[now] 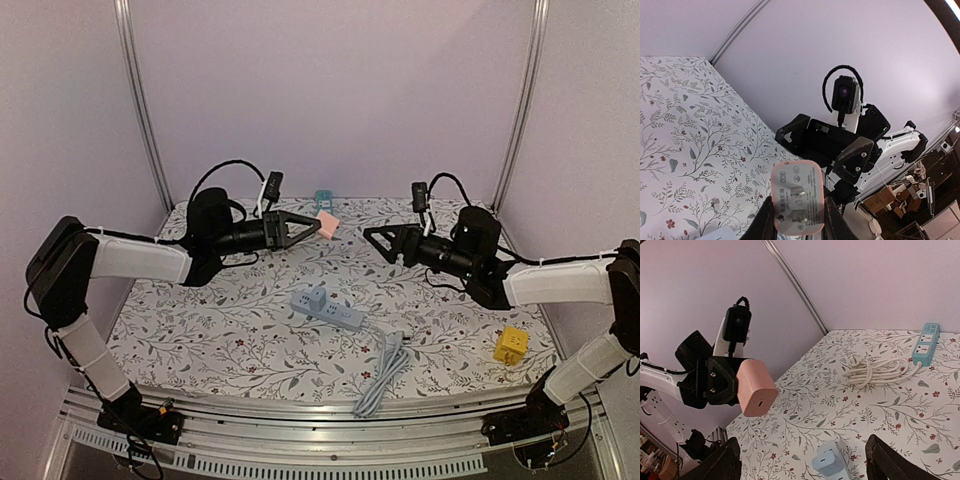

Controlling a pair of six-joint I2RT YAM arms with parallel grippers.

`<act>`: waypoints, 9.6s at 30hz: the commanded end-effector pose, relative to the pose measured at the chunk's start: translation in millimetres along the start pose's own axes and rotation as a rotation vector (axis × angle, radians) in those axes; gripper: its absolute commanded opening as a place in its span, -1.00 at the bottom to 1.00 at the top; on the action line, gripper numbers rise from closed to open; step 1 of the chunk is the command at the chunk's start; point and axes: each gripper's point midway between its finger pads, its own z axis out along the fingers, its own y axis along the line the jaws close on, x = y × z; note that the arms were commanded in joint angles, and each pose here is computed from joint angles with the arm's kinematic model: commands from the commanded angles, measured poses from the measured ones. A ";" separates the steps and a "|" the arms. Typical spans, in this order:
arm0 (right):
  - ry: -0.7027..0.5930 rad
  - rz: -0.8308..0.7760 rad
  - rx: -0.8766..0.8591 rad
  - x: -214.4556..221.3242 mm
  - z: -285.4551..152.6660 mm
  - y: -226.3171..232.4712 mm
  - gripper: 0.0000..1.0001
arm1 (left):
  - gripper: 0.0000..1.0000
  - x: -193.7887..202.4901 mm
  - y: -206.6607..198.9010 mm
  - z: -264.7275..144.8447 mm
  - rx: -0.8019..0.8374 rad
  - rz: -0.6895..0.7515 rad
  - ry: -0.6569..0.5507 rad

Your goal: Insert the plug

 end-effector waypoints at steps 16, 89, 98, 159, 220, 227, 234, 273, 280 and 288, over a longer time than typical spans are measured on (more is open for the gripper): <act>-0.020 0.191 -0.565 -34.0 9.6 75.7 0.45 | -1.00 -29.8 -49.2 3.8 0.329 -0.091 -0.102; 0.185 0.039 -0.185 -12.4 57.6 57.7 -1.00 | 0.99 -8.5 -13.4 -36.0 0.035 0.018 -0.183; 0.299 -0.218 -0.027 -11.5 37.4 40.3 -1.00 | 0.99 8.0 24.8 -88.9 -0.387 0.122 -0.179; 1.074 -0.500 0.314 61.5 29.6 -36.9 -1.00 | 0.99 -5.2 69.7 -213.6 -1.042 0.331 -0.351; 1.279 -0.506 0.207 159.9 57.5 -31.7 -1.00 | 0.99 -7.5 60.8 -218.2 -1.026 0.332 -0.375; 1.303 -0.514 0.197 174.1 59.3 -31.5 -1.00 | 0.99 -6.9 62.2 -217.4 -1.027 0.332 -0.370; 1.314 -0.521 0.194 181.8 61.8 -36.5 -1.00 | 0.99 -6.4 63.0 -217.6 -1.030 0.331 -0.369; 1.260 -0.612 0.248 181.8 82.4 -56.7 -1.00 | 0.99 -6.4 63.7 -218.8 -1.037 0.333 -0.371; 1.286 -0.602 0.242 187.2 77.1 -57.2 -1.00 | 0.99 -6.8 63.7 -219.1 -1.039 0.334 -0.373; 1.332 -0.558 0.226 199.8 64.5 -45.8 -1.00 | 0.99 -6.5 64.7 -218.8 -1.041 0.334 -0.371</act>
